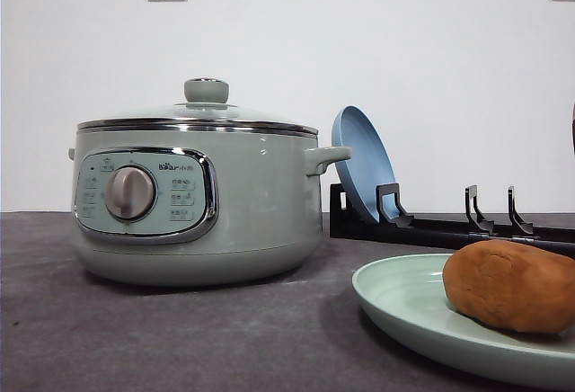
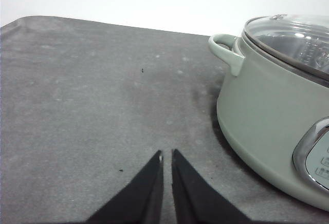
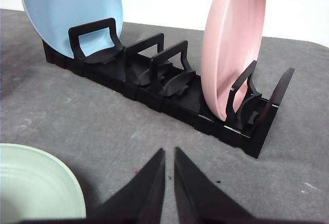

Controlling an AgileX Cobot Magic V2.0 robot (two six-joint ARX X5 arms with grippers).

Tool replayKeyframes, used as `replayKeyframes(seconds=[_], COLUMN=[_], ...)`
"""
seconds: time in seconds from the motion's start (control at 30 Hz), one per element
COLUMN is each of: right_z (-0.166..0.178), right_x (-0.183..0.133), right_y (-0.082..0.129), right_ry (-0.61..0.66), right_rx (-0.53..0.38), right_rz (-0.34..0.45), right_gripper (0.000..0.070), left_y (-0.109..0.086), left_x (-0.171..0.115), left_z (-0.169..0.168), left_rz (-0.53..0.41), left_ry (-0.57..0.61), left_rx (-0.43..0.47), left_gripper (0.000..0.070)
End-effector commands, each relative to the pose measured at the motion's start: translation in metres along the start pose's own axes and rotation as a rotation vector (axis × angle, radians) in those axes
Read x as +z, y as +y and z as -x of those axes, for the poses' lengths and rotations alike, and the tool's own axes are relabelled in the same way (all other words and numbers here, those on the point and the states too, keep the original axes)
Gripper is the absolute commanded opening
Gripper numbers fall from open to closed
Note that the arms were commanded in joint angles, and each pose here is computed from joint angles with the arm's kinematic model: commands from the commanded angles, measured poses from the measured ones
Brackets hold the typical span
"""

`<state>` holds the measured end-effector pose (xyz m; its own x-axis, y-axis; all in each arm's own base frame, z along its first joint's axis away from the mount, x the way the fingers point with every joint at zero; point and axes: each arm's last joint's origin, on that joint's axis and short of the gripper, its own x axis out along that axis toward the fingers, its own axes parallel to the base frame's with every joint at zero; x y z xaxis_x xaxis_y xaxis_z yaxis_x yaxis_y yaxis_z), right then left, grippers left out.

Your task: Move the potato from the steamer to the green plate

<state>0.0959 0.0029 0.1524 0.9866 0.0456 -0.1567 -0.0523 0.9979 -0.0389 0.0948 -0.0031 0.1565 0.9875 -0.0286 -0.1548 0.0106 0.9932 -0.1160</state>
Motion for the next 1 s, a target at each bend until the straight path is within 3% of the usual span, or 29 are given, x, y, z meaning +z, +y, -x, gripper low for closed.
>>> replayKeyframes(seconds=[0.0, 0.97], right_z=[-0.0003, -0.0003], right_x=[0.0000, 0.0000], right_y=[-0.0003, -0.0003], right_ry=[-0.011, -0.011], right_rx=[-0.006, -0.006], right_rz=[-0.013, -0.013], right_gripper=[0.0020, 0.0020], left_y=[0.0010, 0.0010], left_x=[-0.0071, -0.0071], left_z=[-0.0019, -0.0019], left_rz=[0.000, 0.000], left_ry=[0.024, 0.024], left_rx=[0.007, 0.007], left_gripper=[0.0026, 0.0026])
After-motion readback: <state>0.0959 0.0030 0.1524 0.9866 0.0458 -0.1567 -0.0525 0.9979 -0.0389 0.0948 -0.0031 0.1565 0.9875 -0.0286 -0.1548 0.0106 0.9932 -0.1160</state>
